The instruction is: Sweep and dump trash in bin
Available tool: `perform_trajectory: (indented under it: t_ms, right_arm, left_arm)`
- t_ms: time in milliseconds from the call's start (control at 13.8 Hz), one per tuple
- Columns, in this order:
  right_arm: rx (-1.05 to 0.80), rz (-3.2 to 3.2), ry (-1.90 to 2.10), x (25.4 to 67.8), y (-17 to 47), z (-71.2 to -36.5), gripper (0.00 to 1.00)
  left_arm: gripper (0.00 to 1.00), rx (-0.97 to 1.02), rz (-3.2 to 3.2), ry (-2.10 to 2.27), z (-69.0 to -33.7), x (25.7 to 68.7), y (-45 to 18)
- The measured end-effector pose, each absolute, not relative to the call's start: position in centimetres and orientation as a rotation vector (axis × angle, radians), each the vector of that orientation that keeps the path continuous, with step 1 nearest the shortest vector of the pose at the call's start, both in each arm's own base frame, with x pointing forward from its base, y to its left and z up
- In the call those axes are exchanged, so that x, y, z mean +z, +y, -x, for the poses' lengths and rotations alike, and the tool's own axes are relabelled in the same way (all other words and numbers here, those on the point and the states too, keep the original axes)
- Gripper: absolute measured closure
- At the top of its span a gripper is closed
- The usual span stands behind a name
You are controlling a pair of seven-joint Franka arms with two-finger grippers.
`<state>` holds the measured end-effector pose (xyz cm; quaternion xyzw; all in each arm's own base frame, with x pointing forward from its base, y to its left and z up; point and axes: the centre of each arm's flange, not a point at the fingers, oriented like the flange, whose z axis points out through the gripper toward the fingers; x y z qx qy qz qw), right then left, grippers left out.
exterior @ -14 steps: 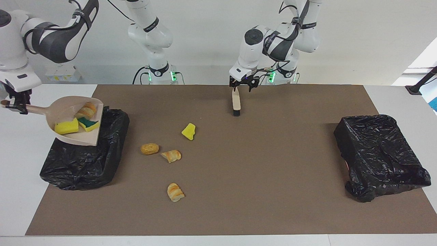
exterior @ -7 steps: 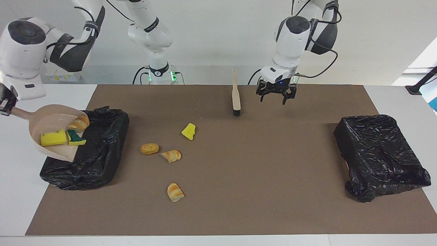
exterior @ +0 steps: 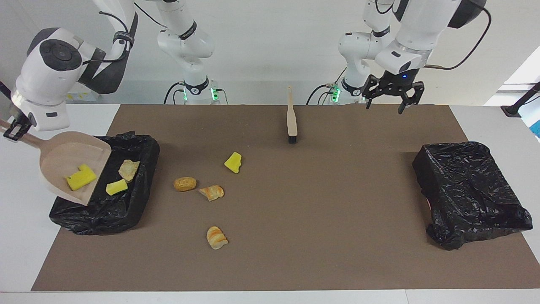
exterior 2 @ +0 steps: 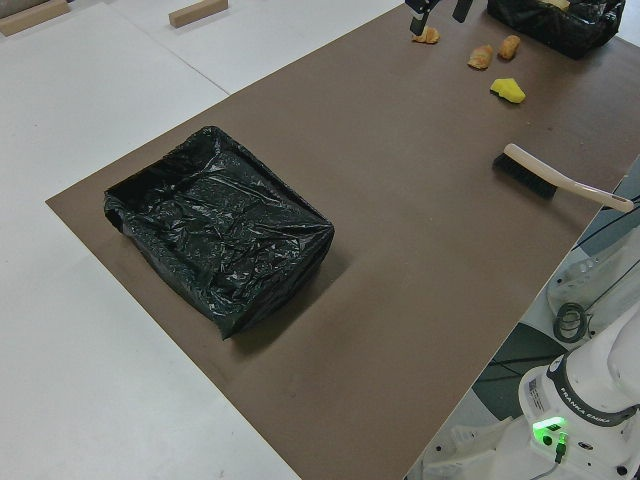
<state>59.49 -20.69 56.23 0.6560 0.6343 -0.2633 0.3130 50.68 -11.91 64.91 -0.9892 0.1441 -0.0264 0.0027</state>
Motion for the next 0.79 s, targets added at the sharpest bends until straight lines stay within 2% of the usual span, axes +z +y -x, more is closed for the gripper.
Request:
perform_trajectory:
  t_ms: [217, 433, 795]
  right_arm:
    - [-0.732, -1.686, 1.665, 56.5, -20.8, -59.5, 0.68]
    - [-0.809, -1.571, 1.652, 57.9, -18.2, -59.8, 0.68]
    - [-0.861, -1.568, 1.657, 58.3, -16.0, -58.8, 0.68]
  left_arm:
    - [0.0, -0.05, 3.104, 0.446, -51.8, 66.3, -9.8]
    - [0.0, -0.037, 3.117, 0.474, -52.9, 66.3, -9.4]
    - [0.0, -0.029, 3.122, 0.464, -53.0, 66.4, -8.5]
